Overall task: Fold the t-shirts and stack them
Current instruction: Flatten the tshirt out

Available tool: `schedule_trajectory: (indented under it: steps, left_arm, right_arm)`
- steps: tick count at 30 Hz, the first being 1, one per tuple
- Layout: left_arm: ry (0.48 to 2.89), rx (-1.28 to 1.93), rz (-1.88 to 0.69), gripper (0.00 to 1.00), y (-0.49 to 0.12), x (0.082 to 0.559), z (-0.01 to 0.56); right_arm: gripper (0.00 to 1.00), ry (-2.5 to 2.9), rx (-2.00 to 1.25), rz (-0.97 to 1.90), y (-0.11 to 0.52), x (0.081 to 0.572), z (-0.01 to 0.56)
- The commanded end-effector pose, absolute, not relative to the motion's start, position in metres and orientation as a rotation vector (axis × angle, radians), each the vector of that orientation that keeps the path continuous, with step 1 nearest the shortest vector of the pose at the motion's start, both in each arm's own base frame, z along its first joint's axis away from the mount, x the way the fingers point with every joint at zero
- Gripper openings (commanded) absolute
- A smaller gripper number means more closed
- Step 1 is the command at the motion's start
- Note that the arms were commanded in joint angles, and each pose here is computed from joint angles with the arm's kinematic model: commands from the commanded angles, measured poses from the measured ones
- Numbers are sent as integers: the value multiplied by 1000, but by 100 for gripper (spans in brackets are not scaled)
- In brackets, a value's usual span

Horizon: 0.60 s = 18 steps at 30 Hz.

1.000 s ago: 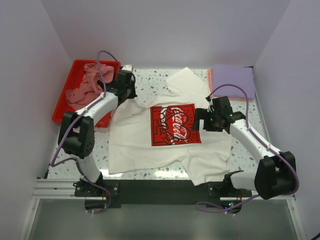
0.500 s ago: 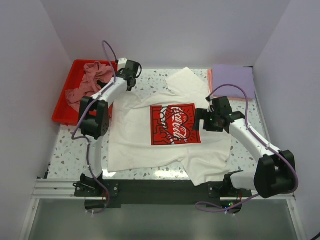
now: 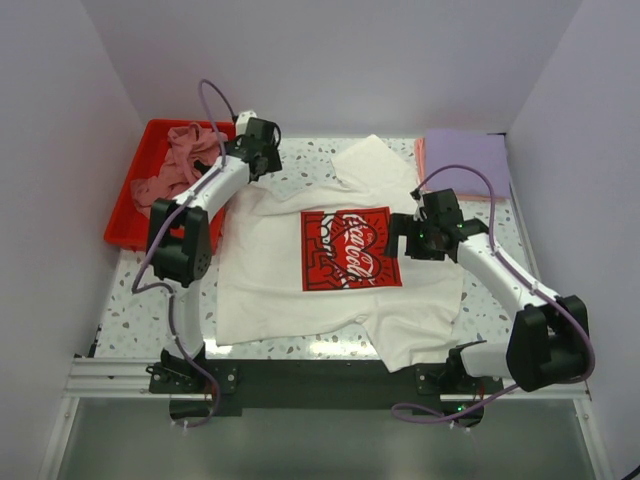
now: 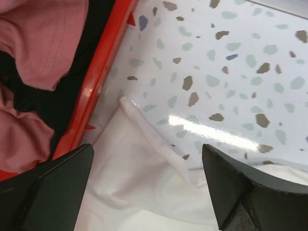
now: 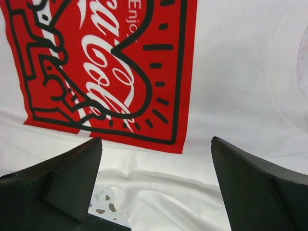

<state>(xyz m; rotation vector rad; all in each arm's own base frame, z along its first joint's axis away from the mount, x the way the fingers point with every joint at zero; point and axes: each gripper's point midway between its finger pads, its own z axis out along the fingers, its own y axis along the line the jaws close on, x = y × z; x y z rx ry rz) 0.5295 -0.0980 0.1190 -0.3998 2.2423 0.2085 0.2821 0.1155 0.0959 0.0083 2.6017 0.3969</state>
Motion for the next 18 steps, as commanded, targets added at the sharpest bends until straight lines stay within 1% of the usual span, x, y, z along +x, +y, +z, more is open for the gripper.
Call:
schedule_trajectory:
  steps: [1,3,4,5,7,8,10,11,13,14,15,16,17,18]
  left_arm:
    - [2173,-326,26,100,-128,533,160]
    - [2185,-287,-54,100,-145,526,157]
    - [2186,-284,-80,100,-150,524,155]
    - [2199,-280,-97,100,-152,518,146]
    - [2200,-293,-130,100,-156,512,144]
    - [2206,-284,-154,100,-159,509,136]
    - [2218,-273,-155,100,-160,508,127]
    - [2236,-278,-129,100,-157,509,118]
    - [2249,-290,-94,100,-152,512,110]
    - [2258,-295,-76,100,-150,515,101]
    - [2263,-301,-71,100,-147,518,97]
    - [2272,-303,-71,100,-146,521,93]
    - [2281,-304,-73,100,-146,525,87]
    - [2286,-311,-67,100,-143,527,83]
  right_arm:
    - [99,2495,19,463,128,313,127]
    - [99,2432,33,513,139,334,148]
    - [99,2448,44,520,142,343,144]
    - [99,2403,41,541,149,359,163]
    - [99,2382,60,568,157,382,170]
    - [99,2377,55,578,164,403,172]
    - [99,2360,65,583,171,428,172]
    - [99,2373,78,545,172,454,162]
    - [99,2397,91,490,172,477,146]
    - [99,2361,84,485,175,497,158]
    - [99,2434,76,456,176,507,121]
    - [99,2443,67,438,176,516,114]
    - [99,2403,66,423,176,535,126]
    - [99,2483,56,388,174,537,89]
